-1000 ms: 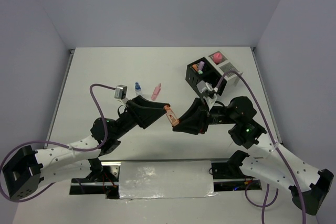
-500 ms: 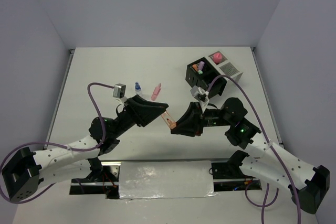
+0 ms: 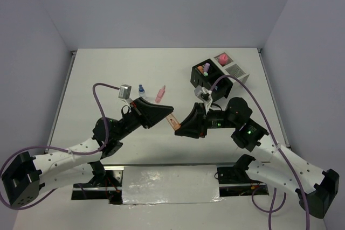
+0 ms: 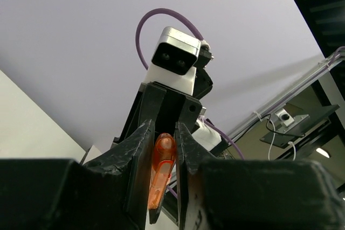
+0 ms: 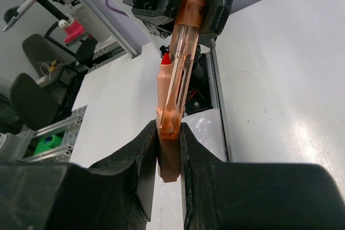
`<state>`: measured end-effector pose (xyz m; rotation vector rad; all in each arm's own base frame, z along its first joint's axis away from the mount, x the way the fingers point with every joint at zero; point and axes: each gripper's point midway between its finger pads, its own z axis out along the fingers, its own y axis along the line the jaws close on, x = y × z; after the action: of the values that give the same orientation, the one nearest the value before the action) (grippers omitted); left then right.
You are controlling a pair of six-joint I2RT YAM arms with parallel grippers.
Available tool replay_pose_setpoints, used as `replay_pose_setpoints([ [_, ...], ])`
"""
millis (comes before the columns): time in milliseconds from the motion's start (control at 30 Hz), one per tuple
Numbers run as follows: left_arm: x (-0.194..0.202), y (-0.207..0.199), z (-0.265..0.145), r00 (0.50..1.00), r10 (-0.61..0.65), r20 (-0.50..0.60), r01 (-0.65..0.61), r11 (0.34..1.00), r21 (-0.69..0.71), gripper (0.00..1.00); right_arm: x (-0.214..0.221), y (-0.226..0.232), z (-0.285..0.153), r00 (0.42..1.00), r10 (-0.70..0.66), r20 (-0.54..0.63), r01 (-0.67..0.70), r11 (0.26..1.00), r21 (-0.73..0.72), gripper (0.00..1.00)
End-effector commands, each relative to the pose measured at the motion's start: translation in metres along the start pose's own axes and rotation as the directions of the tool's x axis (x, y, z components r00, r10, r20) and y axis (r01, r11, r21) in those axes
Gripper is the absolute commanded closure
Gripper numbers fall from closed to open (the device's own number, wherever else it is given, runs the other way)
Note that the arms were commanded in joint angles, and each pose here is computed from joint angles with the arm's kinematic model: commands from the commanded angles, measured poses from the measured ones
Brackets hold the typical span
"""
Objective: Sort the stationery into containers
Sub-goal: Close the pen cap on the pen.
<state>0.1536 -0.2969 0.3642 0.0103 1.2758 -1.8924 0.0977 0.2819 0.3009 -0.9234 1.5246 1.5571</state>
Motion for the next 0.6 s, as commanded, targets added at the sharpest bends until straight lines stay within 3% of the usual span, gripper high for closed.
replay_pose_setpoints([
  [0, -0.002, -0.018, 0.005, 0.999, 0.042, -0.02, -0.041, 0.998, 0.045, 0.87, -0.04, 0.013, -0.001, 0.994, -0.056, 0.096, 0.055, 0.998, 0.02, 1.0],
  [167, 0.001, -0.015, 0.006, 0.996, 0.082, -0.039, -0.08, 0.996, 0.035, 0.99, -0.052, 0.006, 0.001, 0.994, 0.014, 0.104, -0.022, 0.997, 0.078, 1.0],
  [567, 0.001, -0.009, -0.001, 0.992, 0.119, -0.049, -0.12, 0.993, -0.006, 1.0, -0.069, -0.004, 0.006, 0.986, 0.1, 0.133, -0.12, 0.981, 0.151, 1.0],
])
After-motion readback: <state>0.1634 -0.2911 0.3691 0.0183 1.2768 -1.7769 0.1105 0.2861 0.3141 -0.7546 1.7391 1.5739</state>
